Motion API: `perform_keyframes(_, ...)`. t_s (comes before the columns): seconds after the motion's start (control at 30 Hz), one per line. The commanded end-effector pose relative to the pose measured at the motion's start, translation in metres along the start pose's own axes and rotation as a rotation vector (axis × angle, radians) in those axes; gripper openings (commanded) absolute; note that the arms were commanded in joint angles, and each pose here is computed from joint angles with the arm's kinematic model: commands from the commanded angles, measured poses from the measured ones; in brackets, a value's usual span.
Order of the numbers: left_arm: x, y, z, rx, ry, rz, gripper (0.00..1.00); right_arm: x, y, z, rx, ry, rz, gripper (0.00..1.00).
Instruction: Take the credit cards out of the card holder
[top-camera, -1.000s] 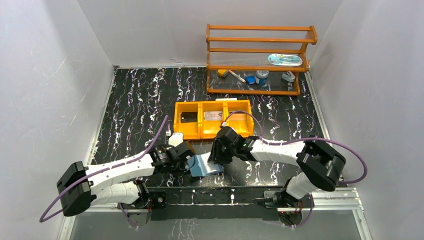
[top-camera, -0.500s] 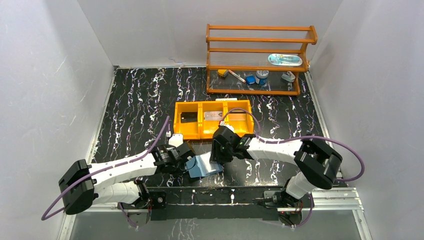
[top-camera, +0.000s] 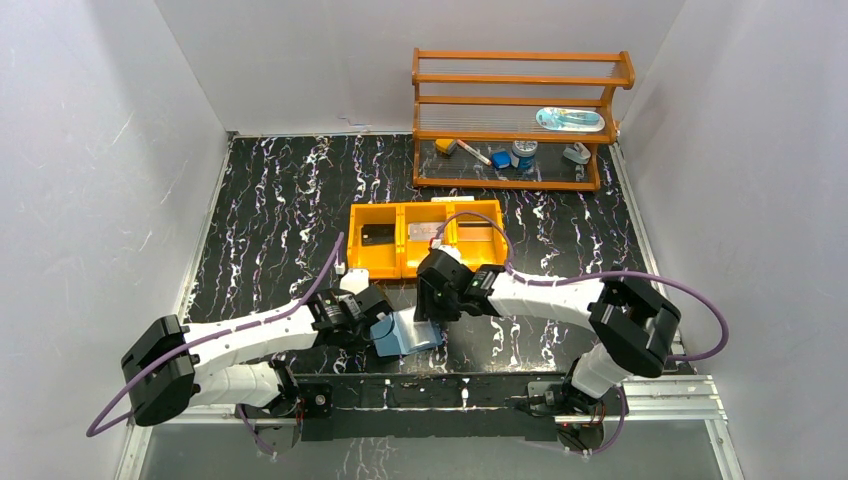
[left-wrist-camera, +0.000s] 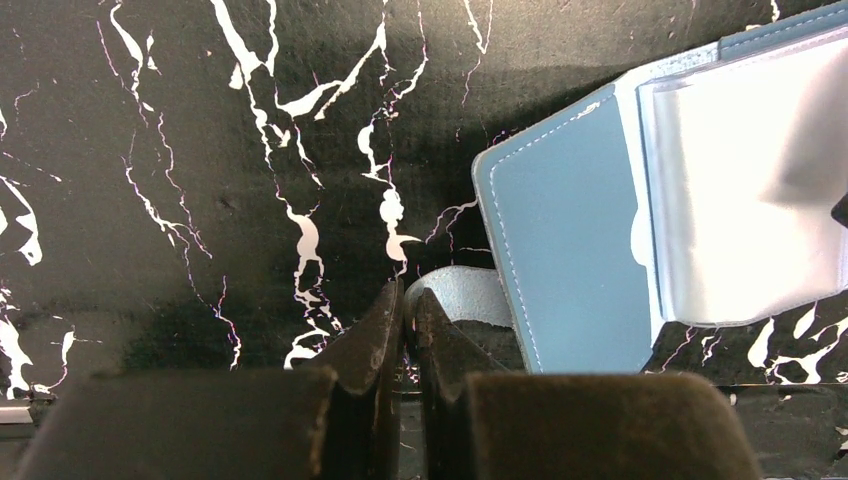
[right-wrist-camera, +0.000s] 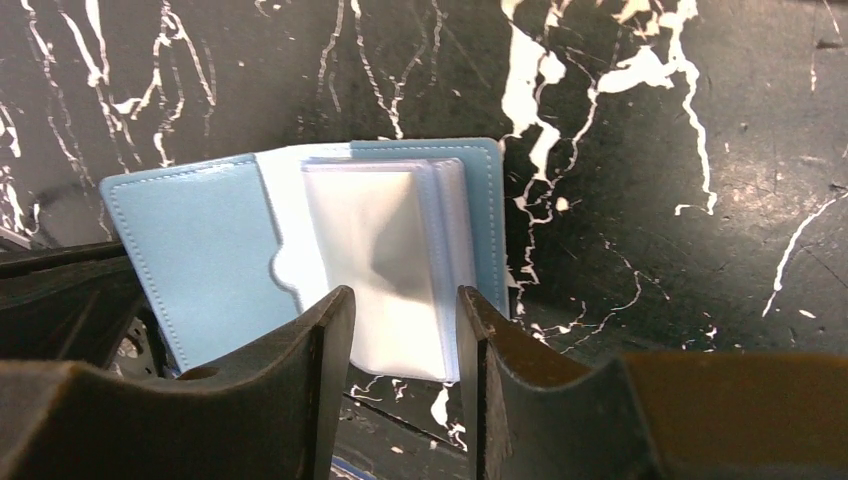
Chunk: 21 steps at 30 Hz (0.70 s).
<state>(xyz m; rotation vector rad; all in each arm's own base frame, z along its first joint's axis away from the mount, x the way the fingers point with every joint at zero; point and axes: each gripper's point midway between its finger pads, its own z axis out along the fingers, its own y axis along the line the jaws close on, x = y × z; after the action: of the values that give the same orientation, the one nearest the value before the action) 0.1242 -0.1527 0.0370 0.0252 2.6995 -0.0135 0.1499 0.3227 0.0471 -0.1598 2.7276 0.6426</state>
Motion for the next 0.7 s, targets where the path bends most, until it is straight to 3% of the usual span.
perform_keyframes(0.0, -0.006, -0.002, -0.002, 0.004, -0.015, -0.002, 0.00, -0.015, 0.014, -0.011, 0.011, -0.059, -0.040, 0.51)
perform_keyframes(0.5, -0.006, 0.000, -0.005, 0.008, -0.020, -0.001, 0.00, 0.008, 0.014, 0.011, 0.001, 0.029, -0.038, 0.47)
perform_keyframes(0.67, -0.003, -0.003, 0.000, 0.013, -0.004, 0.018, 0.00, 0.002, 0.035, 0.002, -0.102, 0.014, -0.034, 0.38)
